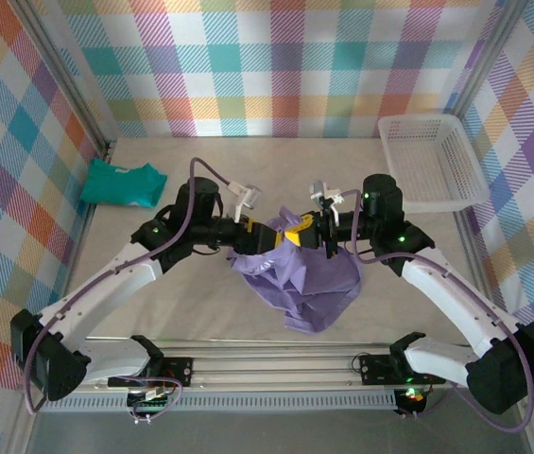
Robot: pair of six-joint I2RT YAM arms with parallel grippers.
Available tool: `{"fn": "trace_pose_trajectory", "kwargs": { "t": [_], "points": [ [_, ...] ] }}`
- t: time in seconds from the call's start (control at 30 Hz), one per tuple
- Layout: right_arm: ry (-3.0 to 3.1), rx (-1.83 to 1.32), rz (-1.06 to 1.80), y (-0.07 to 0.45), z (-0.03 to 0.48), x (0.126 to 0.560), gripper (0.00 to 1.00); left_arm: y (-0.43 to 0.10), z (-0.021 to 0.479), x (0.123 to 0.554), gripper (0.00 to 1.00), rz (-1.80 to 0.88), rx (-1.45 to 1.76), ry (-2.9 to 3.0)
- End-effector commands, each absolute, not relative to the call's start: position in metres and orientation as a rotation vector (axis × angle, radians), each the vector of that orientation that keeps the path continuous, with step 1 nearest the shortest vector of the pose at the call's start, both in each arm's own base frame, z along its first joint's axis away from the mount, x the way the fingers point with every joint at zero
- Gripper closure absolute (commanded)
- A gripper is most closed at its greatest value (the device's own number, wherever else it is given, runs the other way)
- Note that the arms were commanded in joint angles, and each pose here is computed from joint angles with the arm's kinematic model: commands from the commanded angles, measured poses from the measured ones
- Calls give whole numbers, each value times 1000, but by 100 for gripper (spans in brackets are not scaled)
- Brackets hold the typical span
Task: Fold the inside-out t-shirt
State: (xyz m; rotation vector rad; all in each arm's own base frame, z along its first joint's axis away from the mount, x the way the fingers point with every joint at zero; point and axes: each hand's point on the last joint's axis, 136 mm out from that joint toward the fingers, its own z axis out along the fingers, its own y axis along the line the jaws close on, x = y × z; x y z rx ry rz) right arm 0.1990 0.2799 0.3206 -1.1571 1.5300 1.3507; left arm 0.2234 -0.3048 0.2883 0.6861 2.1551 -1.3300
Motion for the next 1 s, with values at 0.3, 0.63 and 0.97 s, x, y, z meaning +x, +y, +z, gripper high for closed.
{"fn": "trace_pose_trajectory", "kwargs": {
  "t": [0.3, 0.63, 0.97],
  "points": [
    [1475, -1206, 1295, 276, 322, 195, 100, -313, 319, 199, 67, -1551, 793, 2002],
    [1476, -1214, 1248, 274, 322, 195, 100, -308, 312, 197, 72, -1519, 774, 2053],
    [1470, -1208, 1262, 274, 324, 193, 100, -304, 300, 211, 92, -1416, 714, 2102]
  ]
}}
